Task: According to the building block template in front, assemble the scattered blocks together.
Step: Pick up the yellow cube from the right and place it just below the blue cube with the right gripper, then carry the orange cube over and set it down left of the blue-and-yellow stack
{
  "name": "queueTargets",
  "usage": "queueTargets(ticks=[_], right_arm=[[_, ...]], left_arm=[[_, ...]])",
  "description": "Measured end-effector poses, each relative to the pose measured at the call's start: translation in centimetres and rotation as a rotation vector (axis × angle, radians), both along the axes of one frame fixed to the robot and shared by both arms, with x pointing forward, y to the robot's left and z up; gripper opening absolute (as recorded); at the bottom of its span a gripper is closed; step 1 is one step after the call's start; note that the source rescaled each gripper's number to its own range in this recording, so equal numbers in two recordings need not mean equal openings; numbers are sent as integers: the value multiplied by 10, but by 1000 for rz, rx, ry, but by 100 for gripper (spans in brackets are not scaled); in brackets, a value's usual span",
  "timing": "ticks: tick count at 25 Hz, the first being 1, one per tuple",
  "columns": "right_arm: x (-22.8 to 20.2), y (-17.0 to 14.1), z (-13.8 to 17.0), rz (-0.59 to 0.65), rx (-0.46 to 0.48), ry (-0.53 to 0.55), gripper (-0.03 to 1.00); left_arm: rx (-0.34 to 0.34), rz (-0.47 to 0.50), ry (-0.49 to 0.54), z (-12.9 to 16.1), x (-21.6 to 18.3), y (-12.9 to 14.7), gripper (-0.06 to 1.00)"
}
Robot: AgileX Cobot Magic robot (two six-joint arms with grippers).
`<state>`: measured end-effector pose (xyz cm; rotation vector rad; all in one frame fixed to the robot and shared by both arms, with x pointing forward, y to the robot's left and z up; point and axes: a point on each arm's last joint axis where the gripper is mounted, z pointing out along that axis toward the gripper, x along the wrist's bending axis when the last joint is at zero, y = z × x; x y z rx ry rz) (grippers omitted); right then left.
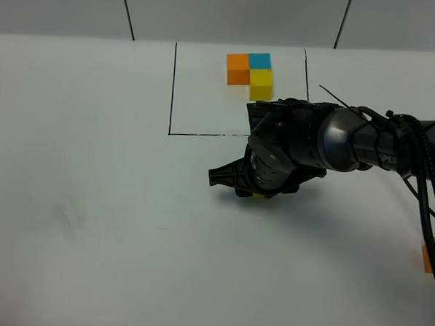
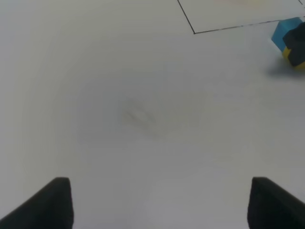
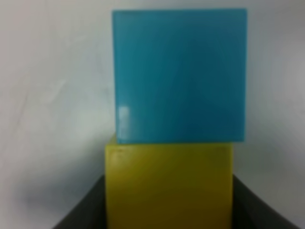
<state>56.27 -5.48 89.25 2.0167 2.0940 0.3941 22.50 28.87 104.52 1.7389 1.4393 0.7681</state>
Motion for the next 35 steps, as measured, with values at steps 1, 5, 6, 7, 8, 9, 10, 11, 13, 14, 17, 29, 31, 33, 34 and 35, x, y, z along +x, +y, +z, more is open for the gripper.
queueTargets(ticks=[1,5,6,7,8,9,10,11,13,14,17,29,31,33,34,35], right_arm=[[0,0,0,-9,4,0,26],[0,0,0,-26,10,0,26],[0,0,0,-28,11,-1,26],[0,0,0,-30,12,-1,26],[0,0,0,-30,12,-1,26],[0,0,0,-31,12,-1,26],[0,0,0,-31,12,-1,26],[0,0,0,-31,12,-1,26],[0,0,0,-31,13,-1,26],[0,0,0,-31,13,-1,26],[0,0,0,-31,13,-1,26],[0,0,0,-45,18,0,28],[0,0,0,-51,21,3,34],[0,0,3,-51,24,-1,42],[0,0,7,-51,30,-8,47],[0,0,13,-49,38,-19,51]], left_arm=[[0,0,0,0,0,0,63],[0,0,0,0,0,0,63],[0,0,0,0,0,0,63],[0,0,0,0,0,0,63],[0,0,0,0,0,0,63],[0,0,0,0,0,0,63],[0,0,0,0,0,0,63],[0,0,0,0,0,0,63],[0,0,0,0,0,0,63],[0,0,0,0,0,0,63],[0,0,0,0,0,0,63],[0,0,0,0,0,0,63],[0,0,0,0,0,0,63],[0,0,0,0,0,0,63],[0,0,0,0,0,0,63],[0,0,0,0,0,0,63]])
